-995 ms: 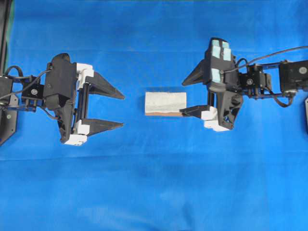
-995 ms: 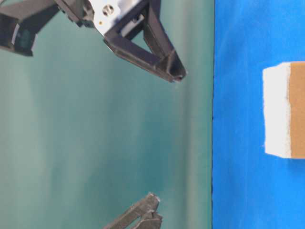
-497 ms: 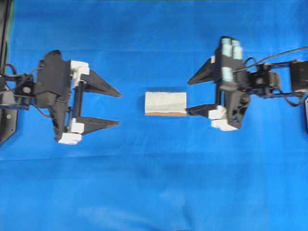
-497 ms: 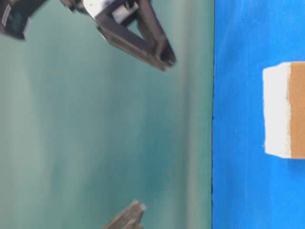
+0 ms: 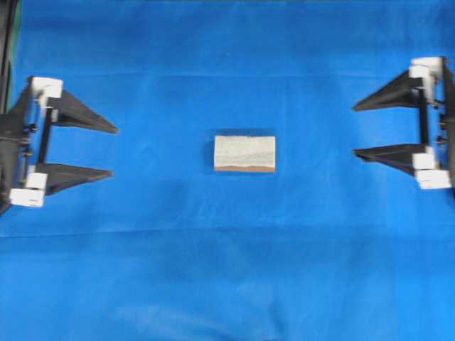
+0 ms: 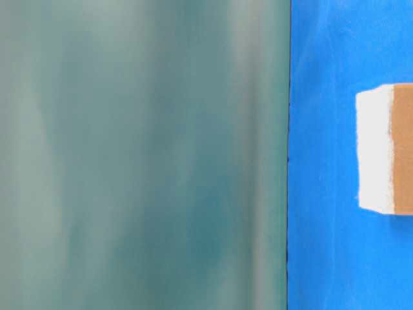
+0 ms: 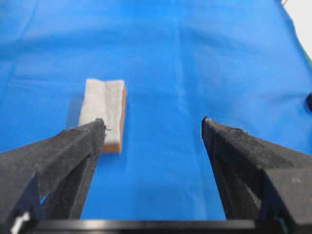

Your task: Hand over the sponge with the left arm and wipe it with the right arm.

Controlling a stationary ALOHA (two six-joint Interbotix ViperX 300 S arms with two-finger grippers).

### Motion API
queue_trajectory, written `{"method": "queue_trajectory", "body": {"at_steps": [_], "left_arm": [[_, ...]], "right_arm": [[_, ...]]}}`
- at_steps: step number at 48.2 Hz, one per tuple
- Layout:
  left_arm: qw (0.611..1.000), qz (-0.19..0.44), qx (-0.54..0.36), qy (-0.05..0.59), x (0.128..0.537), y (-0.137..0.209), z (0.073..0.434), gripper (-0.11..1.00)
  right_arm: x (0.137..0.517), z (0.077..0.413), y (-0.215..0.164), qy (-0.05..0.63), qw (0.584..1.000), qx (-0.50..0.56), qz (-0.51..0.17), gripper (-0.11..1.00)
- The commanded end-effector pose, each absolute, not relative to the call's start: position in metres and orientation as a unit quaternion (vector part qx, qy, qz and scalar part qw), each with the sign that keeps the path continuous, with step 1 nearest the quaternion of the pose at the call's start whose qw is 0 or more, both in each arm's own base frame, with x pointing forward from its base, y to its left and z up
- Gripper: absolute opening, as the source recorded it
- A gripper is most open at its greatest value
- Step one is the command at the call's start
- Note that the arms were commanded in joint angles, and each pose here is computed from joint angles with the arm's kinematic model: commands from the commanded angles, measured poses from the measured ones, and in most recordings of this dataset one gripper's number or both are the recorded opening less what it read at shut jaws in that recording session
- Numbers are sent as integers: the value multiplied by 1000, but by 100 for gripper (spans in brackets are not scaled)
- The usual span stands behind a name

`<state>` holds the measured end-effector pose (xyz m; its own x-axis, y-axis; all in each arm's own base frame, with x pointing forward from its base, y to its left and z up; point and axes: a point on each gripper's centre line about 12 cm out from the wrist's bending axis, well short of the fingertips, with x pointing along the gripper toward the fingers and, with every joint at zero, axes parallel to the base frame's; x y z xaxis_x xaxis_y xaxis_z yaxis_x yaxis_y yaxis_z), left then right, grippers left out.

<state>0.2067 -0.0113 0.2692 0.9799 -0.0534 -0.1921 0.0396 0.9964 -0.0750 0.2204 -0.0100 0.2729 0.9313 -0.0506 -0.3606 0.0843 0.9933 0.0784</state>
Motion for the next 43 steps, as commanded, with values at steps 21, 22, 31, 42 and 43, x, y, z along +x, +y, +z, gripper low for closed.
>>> {"method": "queue_trajectory", "body": {"at_steps": [21, 22, 31, 42, 43], "left_arm": [[994, -27, -34, 104, 149, -9, 253, 75], [993, -28, -34, 106, 148, -9, 251, 75], [993, -27, -34, 114, 145, -9, 244, 75], [992, -28, -34, 114, 145, -9, 243, 75], [992, -28, -34, 114, 145, -9, 243, 75]], "right_arm": [[160, 235, -8, 169, 984, 53, -37, 73], [159, 234, -8, 167, 984, 54, -37, 73], [158, 226, -7, 163, 984, 64, -35, 73], [159, 226, -8, 157, 985, 65, -35, 73], [159, 226, -8, 156, 985, 66, -36, 73]]}}
